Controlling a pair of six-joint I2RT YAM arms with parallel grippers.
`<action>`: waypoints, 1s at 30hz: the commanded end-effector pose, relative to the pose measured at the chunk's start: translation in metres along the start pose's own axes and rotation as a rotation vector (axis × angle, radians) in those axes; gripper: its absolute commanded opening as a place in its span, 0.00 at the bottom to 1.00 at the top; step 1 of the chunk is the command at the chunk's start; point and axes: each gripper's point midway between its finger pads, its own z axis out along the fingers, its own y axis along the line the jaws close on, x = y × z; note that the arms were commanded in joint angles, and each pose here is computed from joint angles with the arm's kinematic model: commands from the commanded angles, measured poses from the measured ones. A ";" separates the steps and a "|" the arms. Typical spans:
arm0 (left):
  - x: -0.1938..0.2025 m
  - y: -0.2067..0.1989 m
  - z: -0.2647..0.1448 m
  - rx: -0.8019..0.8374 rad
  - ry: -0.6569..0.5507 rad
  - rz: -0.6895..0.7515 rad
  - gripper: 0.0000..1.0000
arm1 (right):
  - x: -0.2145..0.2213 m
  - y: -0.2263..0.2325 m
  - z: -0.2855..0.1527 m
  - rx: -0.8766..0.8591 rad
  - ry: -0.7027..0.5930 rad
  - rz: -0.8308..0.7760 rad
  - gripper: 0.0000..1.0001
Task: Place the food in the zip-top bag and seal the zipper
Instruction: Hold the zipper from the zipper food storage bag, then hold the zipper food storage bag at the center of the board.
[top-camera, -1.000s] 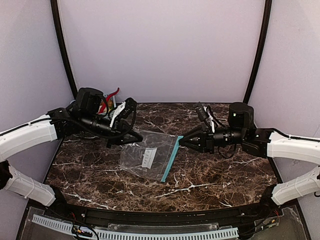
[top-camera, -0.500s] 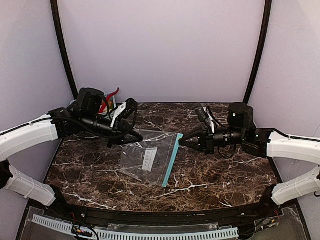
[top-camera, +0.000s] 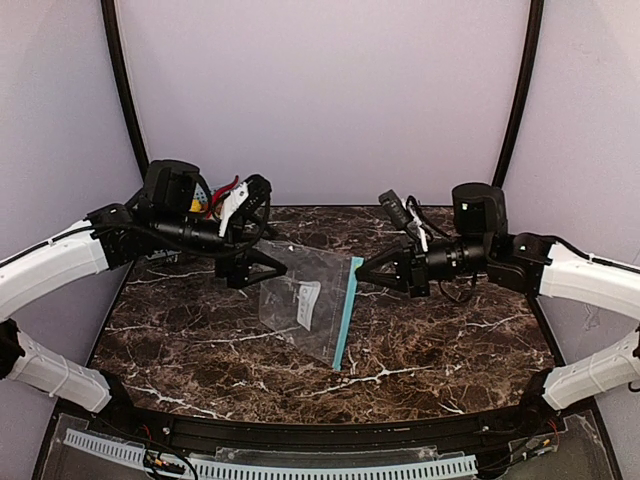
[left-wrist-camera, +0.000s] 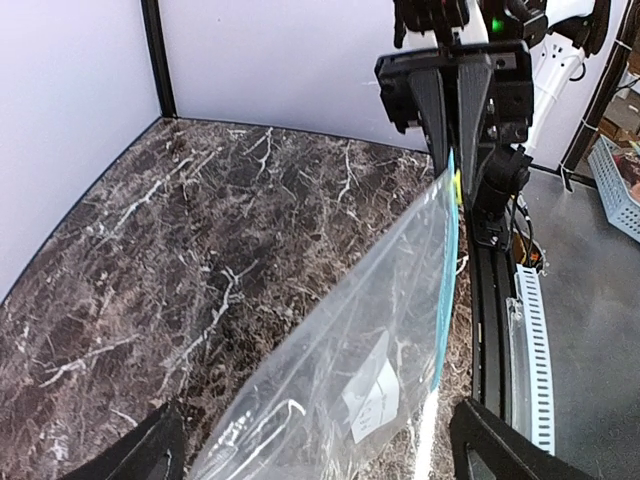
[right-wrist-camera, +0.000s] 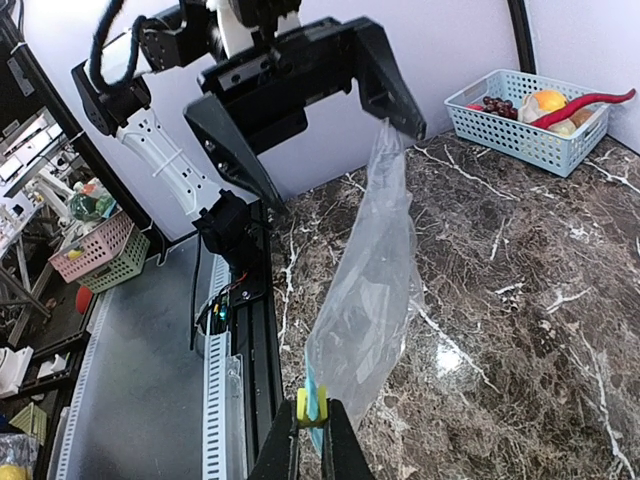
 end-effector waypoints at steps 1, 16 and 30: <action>-0.044 -0.005 -0.021 -0.023 -0.093 0.044 0.93 | 0.008 0.005 0.014 -0.022 0.088 -0.008 0.00; -0.010 -0.055 0.025 0.215 -0.016 0.012 0.98 | 0.012 0.017 0.061 -0.131 0.186 -0.023 0.00; -0.002 -0.064 0.030 0.282 -0.006 -0.006 0.71 | 0.018 0.021 0.072 -0.164 0.218 -0.013 0.00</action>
